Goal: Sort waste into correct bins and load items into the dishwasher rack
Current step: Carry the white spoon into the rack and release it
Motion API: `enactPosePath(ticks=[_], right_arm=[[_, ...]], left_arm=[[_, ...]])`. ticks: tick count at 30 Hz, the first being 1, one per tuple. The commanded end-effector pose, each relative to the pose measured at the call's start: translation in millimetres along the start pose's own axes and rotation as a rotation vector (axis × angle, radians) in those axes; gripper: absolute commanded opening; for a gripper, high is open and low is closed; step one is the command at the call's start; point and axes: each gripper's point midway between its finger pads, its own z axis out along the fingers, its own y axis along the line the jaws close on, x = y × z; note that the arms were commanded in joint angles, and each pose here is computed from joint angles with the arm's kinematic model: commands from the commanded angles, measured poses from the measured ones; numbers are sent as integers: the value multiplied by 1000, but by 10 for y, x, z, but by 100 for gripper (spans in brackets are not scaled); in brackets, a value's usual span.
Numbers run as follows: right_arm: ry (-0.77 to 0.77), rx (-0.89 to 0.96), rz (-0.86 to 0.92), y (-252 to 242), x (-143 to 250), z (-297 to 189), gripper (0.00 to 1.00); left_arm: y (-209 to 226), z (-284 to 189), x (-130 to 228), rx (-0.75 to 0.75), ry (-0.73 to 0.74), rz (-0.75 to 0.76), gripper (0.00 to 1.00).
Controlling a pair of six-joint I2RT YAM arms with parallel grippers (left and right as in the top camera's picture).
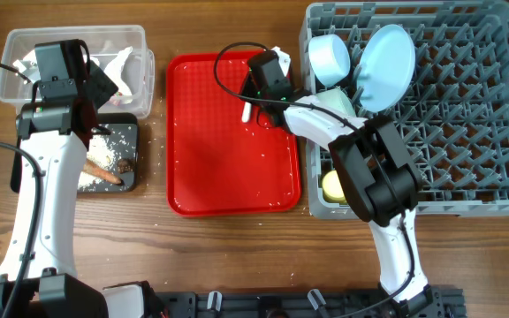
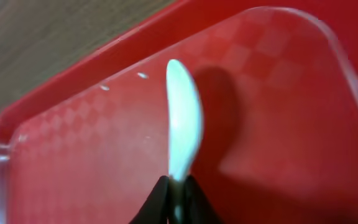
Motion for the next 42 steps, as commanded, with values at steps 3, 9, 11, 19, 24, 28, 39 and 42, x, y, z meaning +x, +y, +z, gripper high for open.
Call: enactPosePath(ticks=[3,9,11,19,24,28,39,42], right_arm=[[89,36,14,-187,312,160,4],[259,-15,30,-50,566,59,4],[322,-15,16,15,614,-16,4],[241,-121,-227,589,-14,-772,4],[197,-150,-394,727,-315,-1606,4],[118,-36,-415,471,-645,-2271,4],[-90,634,294,-1382,-1080,-3426,4],[-95,693,370,-1689,-1059,-3378,4]], left_arm=[[18,-42,-79,-6,-25,-20,100],[18,-42,-79,-6,-25,-20,100],[17,-42,-80,-6,-25,-20,100],[18,-42,-79,-6,-25,-20,100],[18,-42,-79,-6,-25,-20,100],[18,-42,-79,-6,-25,-20,100],[18,-42,-79,-6,-25,-20,100],[17,-42,-80,-6,-25,-20,100]])
